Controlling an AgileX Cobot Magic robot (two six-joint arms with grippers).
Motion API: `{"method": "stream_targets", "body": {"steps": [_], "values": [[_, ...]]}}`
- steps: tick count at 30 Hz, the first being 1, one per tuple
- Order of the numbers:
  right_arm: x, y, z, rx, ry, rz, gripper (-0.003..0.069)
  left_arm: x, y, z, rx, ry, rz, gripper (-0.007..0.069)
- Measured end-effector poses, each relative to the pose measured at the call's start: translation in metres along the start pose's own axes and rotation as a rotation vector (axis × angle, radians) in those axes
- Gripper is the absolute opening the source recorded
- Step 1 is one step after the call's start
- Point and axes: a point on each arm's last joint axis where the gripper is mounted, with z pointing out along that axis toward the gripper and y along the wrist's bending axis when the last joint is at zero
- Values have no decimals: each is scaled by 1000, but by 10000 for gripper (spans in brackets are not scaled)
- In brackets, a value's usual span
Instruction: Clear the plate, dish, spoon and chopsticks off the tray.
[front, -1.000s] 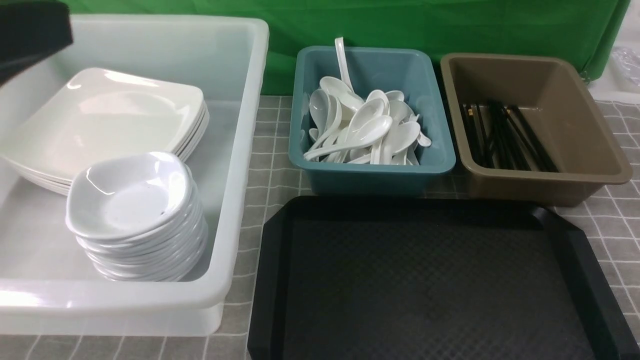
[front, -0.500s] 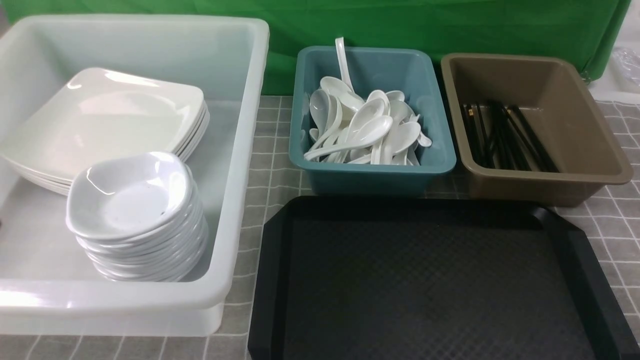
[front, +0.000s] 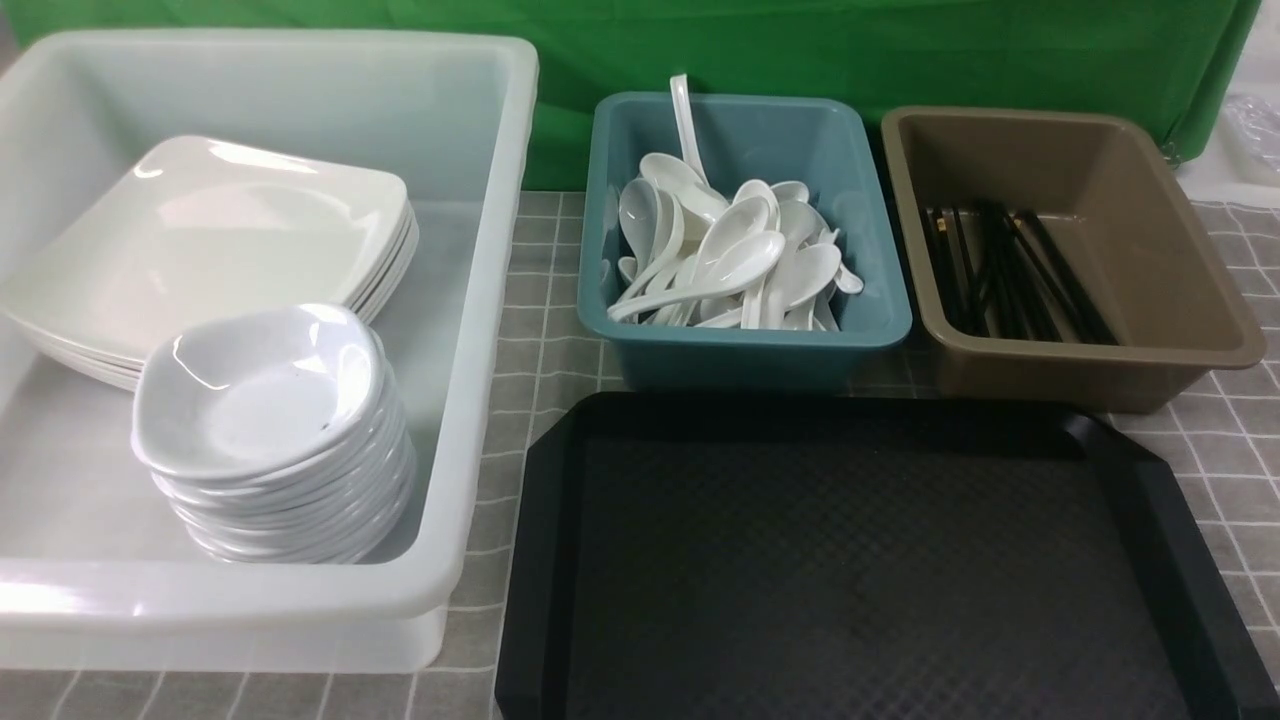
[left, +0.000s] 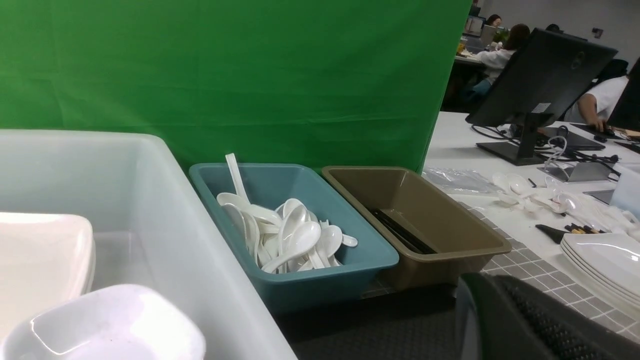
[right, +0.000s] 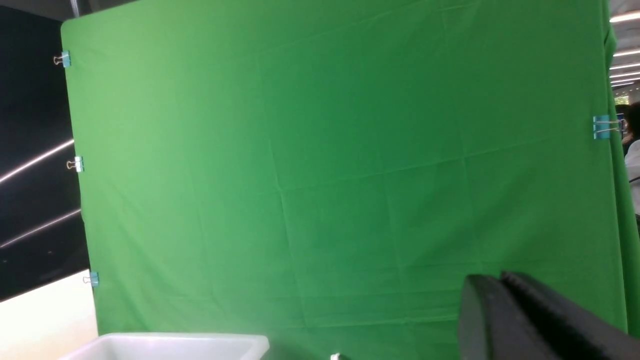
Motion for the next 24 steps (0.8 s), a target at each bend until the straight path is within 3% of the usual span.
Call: {"method": "stream_targets", "body": {"steps": [10, 16, 19, 24], "values": [[0, 0, 0, 1, 3, 0, 82, 0, 0, 0, -2, -4, -1, 4], [0, 0, 0, 1, 4, 0, 95, 1, 6, 1, -58, -5, 109, 4], [0, 0, 0, 1, 4, 0, 104, 12, 15, 3, -148, -12, 160, 4], [0, 0, 0, 1, 4, 0, 117, 48, 37, 5, -386, -112, 226, 4]]}}
